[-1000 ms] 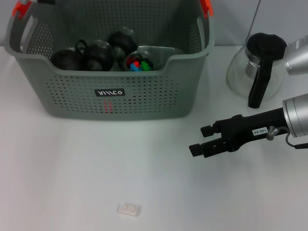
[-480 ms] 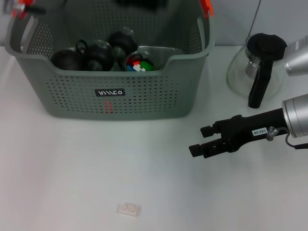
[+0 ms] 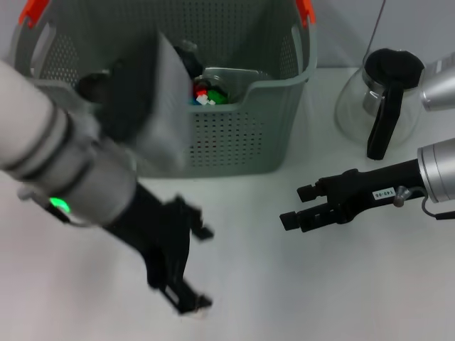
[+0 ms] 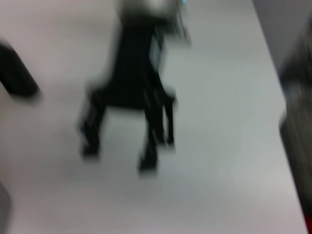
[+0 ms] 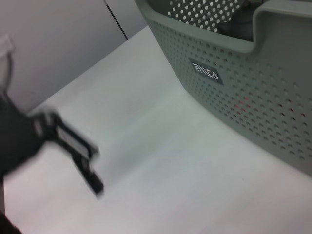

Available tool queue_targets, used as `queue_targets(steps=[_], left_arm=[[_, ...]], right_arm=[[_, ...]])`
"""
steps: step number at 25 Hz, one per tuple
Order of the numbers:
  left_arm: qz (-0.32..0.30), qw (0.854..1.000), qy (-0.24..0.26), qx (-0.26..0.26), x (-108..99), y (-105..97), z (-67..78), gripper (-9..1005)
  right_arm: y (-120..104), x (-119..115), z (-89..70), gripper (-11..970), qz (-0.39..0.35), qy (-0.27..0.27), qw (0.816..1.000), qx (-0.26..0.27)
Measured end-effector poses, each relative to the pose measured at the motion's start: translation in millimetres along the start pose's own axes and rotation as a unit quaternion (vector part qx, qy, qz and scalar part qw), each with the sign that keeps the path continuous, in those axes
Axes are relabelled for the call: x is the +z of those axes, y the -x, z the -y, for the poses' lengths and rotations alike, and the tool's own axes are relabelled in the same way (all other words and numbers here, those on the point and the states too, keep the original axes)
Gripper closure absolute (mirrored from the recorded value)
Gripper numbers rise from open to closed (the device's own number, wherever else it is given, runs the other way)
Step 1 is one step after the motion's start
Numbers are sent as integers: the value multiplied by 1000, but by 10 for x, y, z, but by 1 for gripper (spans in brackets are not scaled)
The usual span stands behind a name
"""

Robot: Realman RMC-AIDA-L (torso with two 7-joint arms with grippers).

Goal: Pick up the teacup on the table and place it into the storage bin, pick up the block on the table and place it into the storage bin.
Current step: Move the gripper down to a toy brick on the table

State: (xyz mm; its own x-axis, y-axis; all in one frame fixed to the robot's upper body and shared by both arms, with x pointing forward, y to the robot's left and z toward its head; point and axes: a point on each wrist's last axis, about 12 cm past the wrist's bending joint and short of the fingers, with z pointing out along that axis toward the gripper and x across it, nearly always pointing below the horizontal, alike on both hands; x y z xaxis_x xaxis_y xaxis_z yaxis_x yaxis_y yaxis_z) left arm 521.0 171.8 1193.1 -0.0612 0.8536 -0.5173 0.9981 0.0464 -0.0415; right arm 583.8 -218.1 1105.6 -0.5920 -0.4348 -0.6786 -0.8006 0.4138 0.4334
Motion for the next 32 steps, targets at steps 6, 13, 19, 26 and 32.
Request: queue_targets(steps=[6,13,19,26,32], left_arm=[[-103,994,-20,31,466,-33,18,61],[-158,986,-3,60,747,-12,5,69],[-176,982,7,64,857,-5,-16,75],[-183,981,3,65,897,-4,4,258],[-186,980,4,63,949,-7,19,418]], right_arm=[[-12,3,-4,31,0,1,1000,2],[-56,16,-7,32,0,3,1000,9],[-66,13,-2,32,0,2,1000,12],[-60,11,3,31,2,0,1000,12],[-57,13,7,31,2,-2,1000,11]])
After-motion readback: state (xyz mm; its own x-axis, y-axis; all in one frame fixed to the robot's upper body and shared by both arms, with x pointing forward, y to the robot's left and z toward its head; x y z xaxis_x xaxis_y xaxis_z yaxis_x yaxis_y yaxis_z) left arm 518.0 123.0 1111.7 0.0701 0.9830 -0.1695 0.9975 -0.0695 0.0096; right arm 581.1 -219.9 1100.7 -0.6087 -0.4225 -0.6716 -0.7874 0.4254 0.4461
